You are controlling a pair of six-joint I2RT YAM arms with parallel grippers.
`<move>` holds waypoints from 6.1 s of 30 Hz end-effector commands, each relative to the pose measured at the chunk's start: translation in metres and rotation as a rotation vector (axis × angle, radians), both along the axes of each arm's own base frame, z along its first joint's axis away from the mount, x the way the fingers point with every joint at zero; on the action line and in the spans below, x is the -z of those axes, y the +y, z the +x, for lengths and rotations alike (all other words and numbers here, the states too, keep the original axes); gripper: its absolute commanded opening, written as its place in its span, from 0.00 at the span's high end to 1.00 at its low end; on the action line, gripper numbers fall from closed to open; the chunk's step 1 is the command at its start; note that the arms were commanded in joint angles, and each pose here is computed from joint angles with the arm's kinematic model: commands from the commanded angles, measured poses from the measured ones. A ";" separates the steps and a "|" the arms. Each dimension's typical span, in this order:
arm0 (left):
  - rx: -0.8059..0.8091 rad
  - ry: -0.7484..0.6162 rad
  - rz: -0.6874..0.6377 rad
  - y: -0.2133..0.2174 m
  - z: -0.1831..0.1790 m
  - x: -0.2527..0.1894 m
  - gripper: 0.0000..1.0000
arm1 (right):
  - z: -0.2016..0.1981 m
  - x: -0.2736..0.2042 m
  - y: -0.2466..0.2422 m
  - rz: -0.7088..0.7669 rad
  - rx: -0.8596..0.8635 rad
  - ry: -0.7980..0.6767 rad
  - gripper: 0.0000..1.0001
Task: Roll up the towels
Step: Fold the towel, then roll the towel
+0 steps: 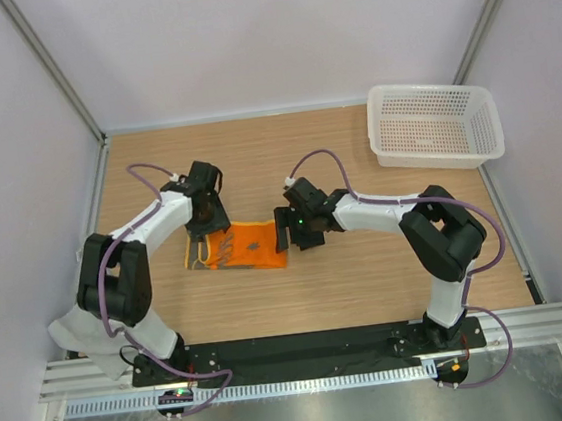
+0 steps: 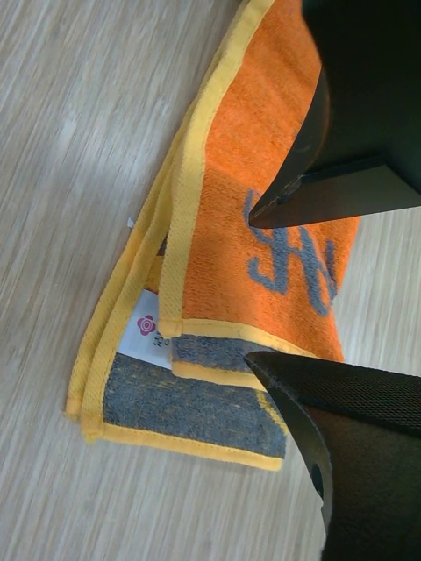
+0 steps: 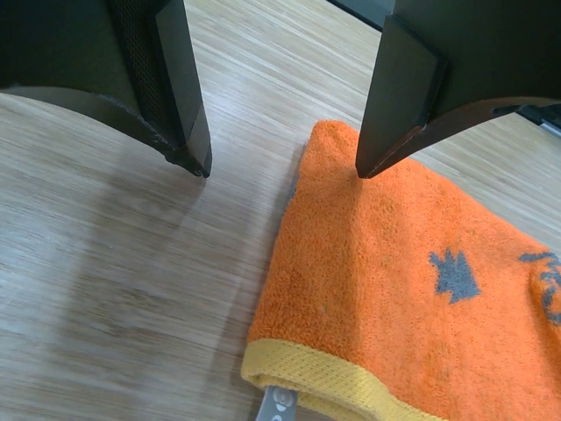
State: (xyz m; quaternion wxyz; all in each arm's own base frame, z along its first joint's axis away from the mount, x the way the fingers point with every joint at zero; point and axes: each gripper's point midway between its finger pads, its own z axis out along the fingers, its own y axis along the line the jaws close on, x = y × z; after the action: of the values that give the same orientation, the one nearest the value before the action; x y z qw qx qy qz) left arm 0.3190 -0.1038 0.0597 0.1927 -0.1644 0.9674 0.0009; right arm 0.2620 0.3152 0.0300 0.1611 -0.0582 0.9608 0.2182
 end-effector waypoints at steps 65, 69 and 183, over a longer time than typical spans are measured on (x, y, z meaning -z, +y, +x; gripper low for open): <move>0.001 0.017 -0.093 -0.007 -0.030 0.022 0.75 | -0.040 -0.006 0.058 0.476 -0.096 0.141 0.74; -0.033 0.050 -0.036 0.006 -0.040 0.032 0.75 | -0.049 0.025 0.044 0.410 -0.072 0.175 0.76; 0.325 -0.159 -0.116 -0.141 -0.102 0.045 0.99 | 0.028 0.000 0.052 0.466 0.192 0.175 0.65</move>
State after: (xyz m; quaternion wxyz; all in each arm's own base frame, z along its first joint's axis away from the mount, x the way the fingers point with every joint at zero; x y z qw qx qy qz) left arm 0.2230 -0.2472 0.0195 0.2692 -0.0135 0.9593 -0.0843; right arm 0.2774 0.3677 0.0258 0.0830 0.0963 0.8954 0.4267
